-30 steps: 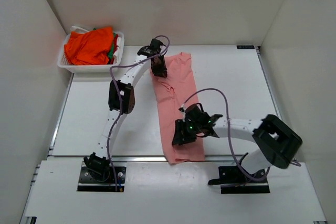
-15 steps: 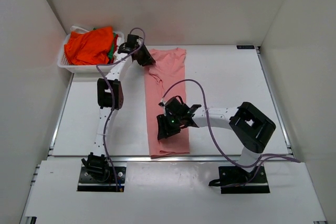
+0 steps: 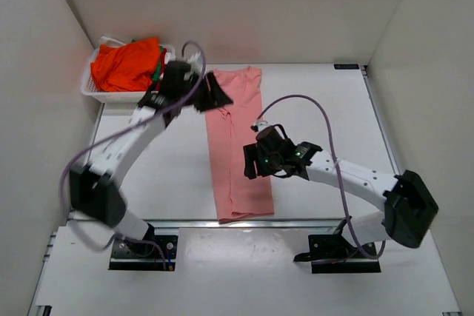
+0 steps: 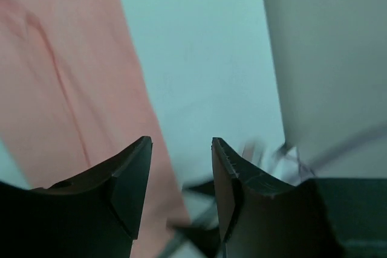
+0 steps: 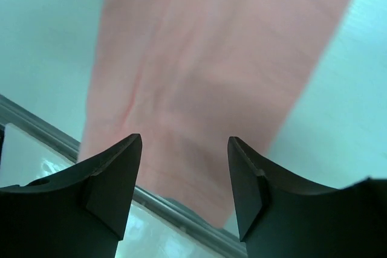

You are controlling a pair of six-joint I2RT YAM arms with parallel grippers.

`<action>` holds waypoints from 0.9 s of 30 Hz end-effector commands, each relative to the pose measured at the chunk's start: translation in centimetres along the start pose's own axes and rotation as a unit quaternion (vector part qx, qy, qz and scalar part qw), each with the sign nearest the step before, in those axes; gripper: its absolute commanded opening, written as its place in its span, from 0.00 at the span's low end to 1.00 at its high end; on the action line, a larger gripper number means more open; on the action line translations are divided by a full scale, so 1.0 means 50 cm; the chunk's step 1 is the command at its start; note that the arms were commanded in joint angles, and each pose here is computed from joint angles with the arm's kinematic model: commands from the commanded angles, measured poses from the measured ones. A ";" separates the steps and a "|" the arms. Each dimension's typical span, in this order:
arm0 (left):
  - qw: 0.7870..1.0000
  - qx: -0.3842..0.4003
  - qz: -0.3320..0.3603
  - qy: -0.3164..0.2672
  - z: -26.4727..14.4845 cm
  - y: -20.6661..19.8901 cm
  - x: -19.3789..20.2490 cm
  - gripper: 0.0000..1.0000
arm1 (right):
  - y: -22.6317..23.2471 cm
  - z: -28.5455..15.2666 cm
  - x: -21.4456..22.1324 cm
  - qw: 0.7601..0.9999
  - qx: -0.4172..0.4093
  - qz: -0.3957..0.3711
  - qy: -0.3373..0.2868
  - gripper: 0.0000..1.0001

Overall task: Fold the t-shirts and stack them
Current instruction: Rotate the tshirt 90 degrees, then grab the bottom of the folded rectangular tshirt with both arms

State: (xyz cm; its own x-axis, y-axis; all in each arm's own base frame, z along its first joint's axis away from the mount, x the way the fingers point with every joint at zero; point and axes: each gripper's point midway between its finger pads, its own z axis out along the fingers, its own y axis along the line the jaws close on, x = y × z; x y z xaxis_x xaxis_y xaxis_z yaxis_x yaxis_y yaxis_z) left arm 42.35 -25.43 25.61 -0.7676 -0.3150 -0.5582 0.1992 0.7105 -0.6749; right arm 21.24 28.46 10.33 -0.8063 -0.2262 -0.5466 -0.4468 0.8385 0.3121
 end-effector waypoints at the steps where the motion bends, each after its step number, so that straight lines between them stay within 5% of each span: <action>1: 0.993 -0.111 0.008 0.032 -0.104 0.124 0.202 0.55 | -0.075 -0.039 0.040 0.995 0.084 0.044 -0.019 0.57; 6: 0.974 -0.184 -0.004 0.134 -0.179 0.252 0.499 0.50 | -0.093 -0.051 0.137 0.992 0.084 0.097 -0.021 0.47; 9: 0.970 -0.180 0.003 0.160 -0.186 0.258 0.610 0.50 | -0.085 -0.037 0.189 0.991 0.069 0.114 -0.002 0.43; 18: 0.968 -0.182 -0.019 0.169 -0.169 0.260 0.679 0.51 | -0.088 -0.019 0.255 0.991 0.049 0.126 0.018 0.39; 27: 0.970 -0.163 -0.034 0.177 -0.167 0.238 0.696 0.53 | -0.062 -0.028 0.226 0.993 0.025 0.112 -0.002 0.37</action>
State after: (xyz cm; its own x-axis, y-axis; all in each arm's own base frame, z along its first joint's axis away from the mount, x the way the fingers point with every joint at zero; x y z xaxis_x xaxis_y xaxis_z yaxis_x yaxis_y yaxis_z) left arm 12.87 -22.31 2.10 -0.9488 -0.1526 -0.2766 -0.0056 0.8836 -0.4683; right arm 12.05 21.14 2.85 -0.9028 -0.0483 -0.4273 -0.2161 0.9101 0.3537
